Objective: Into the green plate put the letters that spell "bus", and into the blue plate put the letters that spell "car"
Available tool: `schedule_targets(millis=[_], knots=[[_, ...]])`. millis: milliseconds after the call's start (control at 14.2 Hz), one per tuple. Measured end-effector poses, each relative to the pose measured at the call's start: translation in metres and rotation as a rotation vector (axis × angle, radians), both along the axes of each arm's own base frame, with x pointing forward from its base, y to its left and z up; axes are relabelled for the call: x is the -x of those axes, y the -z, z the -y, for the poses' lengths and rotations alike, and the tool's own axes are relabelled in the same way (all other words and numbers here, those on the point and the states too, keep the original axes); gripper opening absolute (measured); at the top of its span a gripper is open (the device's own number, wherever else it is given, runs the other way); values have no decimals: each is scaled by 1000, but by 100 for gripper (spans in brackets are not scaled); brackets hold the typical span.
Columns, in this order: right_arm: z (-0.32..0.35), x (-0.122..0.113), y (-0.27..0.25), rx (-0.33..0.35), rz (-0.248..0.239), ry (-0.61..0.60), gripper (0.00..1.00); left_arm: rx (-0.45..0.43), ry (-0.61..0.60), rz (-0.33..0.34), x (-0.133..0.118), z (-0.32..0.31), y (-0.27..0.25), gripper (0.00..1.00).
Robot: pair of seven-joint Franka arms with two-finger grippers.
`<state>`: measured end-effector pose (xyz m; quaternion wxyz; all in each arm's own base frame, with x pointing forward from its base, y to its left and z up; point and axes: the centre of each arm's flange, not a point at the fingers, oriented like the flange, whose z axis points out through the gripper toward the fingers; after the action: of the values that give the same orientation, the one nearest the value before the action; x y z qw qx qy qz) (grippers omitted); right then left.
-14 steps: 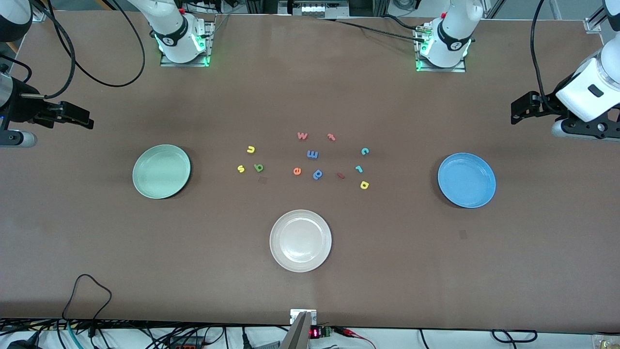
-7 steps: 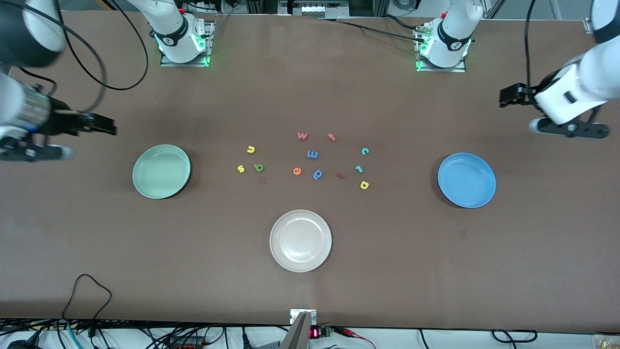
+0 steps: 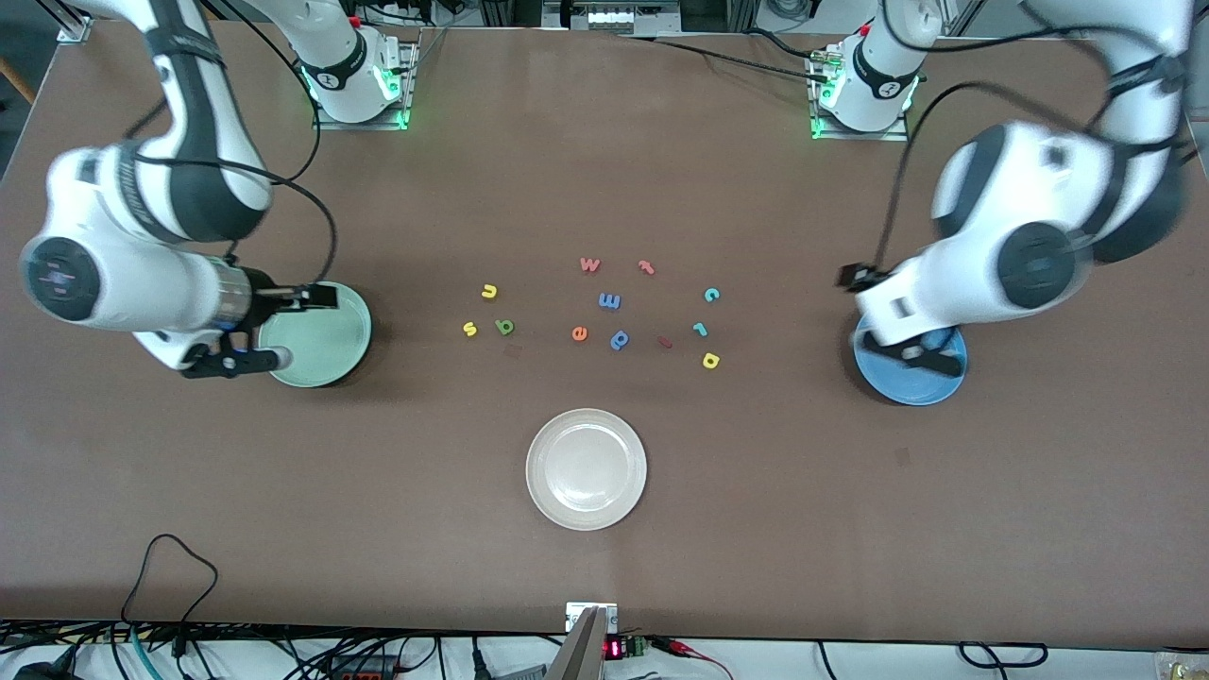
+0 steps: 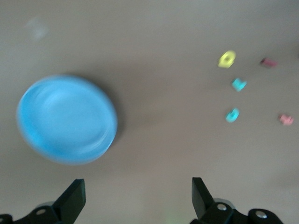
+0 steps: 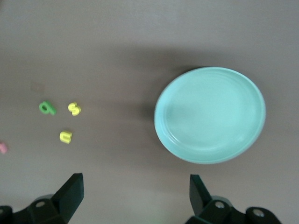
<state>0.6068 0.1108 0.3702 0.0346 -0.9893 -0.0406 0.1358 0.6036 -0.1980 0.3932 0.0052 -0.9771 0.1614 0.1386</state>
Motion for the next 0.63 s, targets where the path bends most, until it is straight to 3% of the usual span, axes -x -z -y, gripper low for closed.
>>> schedule_targets(millis=[352, 633], knots=[[-76, 43, 84, -3, 142, -79, 100, 30, -151, 151, 2, 115, 94, 100], [-116, 68, 117, -9, 185, -146, 100, 68, -164, 196, 10, 122, 166, 94]])
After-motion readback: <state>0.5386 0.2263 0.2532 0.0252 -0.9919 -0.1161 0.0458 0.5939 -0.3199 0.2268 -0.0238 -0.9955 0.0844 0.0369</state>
